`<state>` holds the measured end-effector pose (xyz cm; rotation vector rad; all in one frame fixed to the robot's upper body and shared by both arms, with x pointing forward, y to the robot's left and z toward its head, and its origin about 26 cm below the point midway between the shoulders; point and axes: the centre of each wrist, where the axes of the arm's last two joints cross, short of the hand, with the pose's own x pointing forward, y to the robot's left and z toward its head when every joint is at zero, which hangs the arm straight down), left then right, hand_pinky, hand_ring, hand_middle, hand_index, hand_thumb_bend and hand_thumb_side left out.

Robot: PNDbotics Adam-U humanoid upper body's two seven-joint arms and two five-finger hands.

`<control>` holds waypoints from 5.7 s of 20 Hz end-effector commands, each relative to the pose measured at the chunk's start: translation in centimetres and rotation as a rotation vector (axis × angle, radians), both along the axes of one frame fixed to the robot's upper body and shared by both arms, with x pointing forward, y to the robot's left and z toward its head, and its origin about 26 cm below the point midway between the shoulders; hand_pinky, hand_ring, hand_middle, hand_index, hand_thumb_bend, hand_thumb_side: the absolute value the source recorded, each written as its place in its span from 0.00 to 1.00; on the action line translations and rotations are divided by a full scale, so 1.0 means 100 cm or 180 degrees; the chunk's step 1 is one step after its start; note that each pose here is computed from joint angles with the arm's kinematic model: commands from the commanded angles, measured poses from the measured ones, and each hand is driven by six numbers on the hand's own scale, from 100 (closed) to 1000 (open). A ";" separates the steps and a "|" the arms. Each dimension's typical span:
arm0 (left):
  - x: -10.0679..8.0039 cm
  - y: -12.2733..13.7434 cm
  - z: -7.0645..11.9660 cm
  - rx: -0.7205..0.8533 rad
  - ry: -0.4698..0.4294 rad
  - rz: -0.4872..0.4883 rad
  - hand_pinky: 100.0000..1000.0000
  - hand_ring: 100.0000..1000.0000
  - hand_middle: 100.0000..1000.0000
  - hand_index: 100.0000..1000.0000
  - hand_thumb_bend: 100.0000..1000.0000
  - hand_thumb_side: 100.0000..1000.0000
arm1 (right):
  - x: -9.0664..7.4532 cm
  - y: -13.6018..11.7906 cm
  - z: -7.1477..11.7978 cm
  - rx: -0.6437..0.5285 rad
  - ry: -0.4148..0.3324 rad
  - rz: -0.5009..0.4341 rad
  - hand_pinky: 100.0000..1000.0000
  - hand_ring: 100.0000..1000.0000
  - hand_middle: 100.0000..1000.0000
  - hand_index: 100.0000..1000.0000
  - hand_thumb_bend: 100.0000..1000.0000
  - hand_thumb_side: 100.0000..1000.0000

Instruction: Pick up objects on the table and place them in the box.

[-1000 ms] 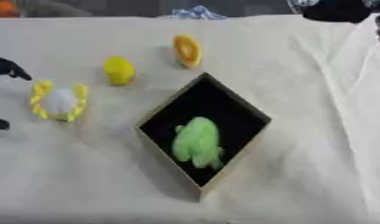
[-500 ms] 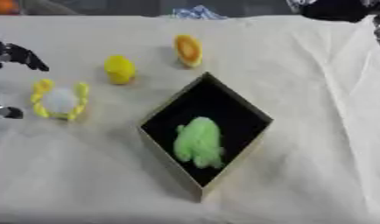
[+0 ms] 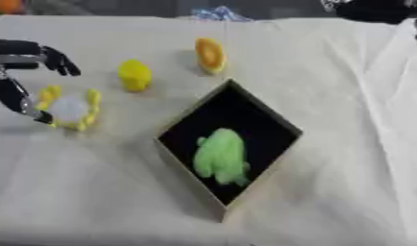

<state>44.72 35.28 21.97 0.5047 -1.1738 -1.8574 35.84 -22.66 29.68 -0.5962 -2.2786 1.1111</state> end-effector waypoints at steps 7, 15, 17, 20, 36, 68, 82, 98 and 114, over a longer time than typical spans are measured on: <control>0.010 -0.002 -0.003 0.0305 0.0284 -0.0496 0.81 0.76 0.72 0.84 0.48 0.00 | -0.004 -0.003 0.010 0.0053 -0.0104 -0.0016 0.88 0.86 0.64 0.80 0.00 0.23; 0.011 -0.006 -0.012 0.0437 0.0290 -0.0527 0.73 0.67 0.60 0.74 0.39 0.00 | -0.004 -0.003 0.009 0.0093 -0.0101 -0.0024 0.88 0.86 0.64 0.80 0.00 0.23; 0.010 -0.008 -0.013 0.0508 0.0260 -0.0551 0.72 0.66 0.59 0.73 0.39 0.00 | -0.004 -0.003 0.009 0.0103 -0.0102 -0.0031 0.88 0.86 0.64 0.80 0.00 0.23; 0.010 -0.010 -0.015 0.0613 0.0185 -0.0587 0.70 0.64 0.57 0.70 0.33 0.00 | -0.005 -0.003 0.009 0.0121 -0.0110 -0.0027 0.88 0.86 0.64 0.80 0.00 0.22; -0.016 -0.110 0.079 -0.0129 -0.1394 -0.1812 0.69 0.59 0.53 0.66 0.22 0.00 | -0.006 -0.006 0.009 0.0175 -0.0124 -0.0070 0.88 0.86 0.64 0.79 0.00 0.22; 0.000 -0.259 0.021 -0.0020 -0.0808 -0.1906 0.84 0.81 0.82 0.93 0.53 0.43 | -0.007 -0.003 0.006 0.0242 -0.0075 -0.0028 0.88 0.86 0.63 0.79 0.00 0.23; -0.006 -0.137 0.101 -0.0496 -0.1379 -0.0791 0.80 0.76 0.73 0.84 0.32 0.30 | -0.007 -0.008 0.004 0.0242 -0.0086 -0.0104 0.88 0.86 0.64 0.79 0.00 0.23; 0.058 -0.049 0.033 -0.0002 -0.0329 0.0159 0.80 0.76 0.71 0.85 0.57 0.38 | -0.007 -0.006 0.007 0.0263 -0.0115 -0.0093 0.88 0.86 0.64 0.79 0.00 0.23; 0.072 -0.083 0.010 0.0104 -0.0580 0.0293 0.79 0.77 0.73 0.87 0.69 0.42 | -0.007 -0.002 0.009 0.0289 -0.0113 -0.0044 0.87 0.86 0.63 0.79 0.00 0.23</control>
